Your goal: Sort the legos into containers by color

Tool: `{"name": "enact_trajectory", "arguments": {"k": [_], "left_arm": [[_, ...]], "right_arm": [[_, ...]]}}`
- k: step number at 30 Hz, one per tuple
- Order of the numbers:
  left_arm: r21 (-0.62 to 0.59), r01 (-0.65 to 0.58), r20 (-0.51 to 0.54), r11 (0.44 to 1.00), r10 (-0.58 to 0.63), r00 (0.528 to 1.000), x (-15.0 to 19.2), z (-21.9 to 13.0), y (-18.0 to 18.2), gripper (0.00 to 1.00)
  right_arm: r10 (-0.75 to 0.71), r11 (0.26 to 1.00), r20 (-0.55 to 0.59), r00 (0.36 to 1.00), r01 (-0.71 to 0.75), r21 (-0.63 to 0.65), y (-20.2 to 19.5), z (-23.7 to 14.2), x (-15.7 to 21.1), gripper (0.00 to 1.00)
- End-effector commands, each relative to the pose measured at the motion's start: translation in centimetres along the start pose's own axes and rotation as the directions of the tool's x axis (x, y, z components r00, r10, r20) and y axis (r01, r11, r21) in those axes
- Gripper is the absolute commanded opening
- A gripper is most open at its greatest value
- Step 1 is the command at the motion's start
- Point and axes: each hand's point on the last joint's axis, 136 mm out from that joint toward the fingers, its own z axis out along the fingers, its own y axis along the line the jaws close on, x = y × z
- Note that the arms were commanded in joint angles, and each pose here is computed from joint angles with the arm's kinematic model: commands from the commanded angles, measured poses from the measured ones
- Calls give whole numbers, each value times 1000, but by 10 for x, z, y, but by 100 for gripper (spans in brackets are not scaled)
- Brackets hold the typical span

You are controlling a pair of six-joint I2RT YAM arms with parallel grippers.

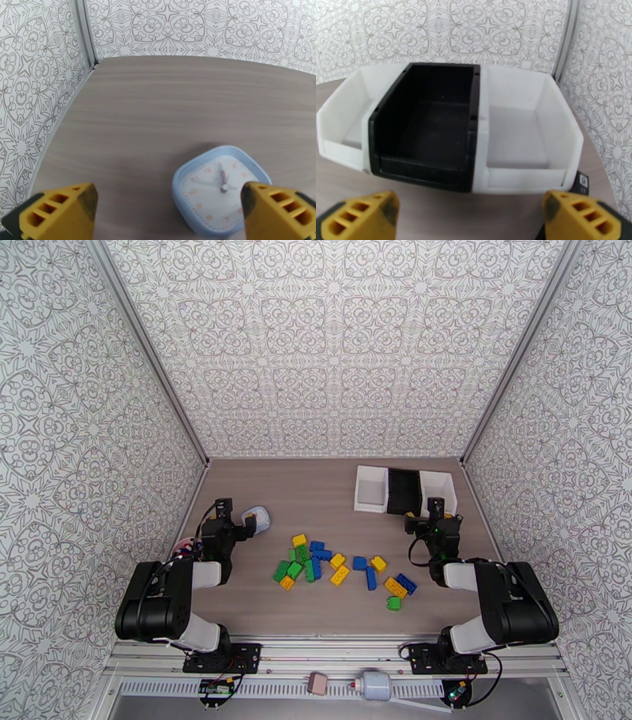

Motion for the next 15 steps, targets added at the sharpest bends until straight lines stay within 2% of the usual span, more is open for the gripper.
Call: {"name": "enact_trajectory", "arguments": {"k": [1,9,15], "left_arm": [[-34,9,12,999,-8,1000,-15,-3,4,100],[-29,-32,48,999,33,998,-23,-16,-6,100],[30,-99,95,995,95,991,-45,-46,-34,100]], "right_arm": [[4,1000,22,1000,-4,-17,3,-3,-21,100],[-8,999,28,1000,9,-37,9,-19,-44,100],[55,997,-14,998,-55,-58,21,-41,-60,100]]}}
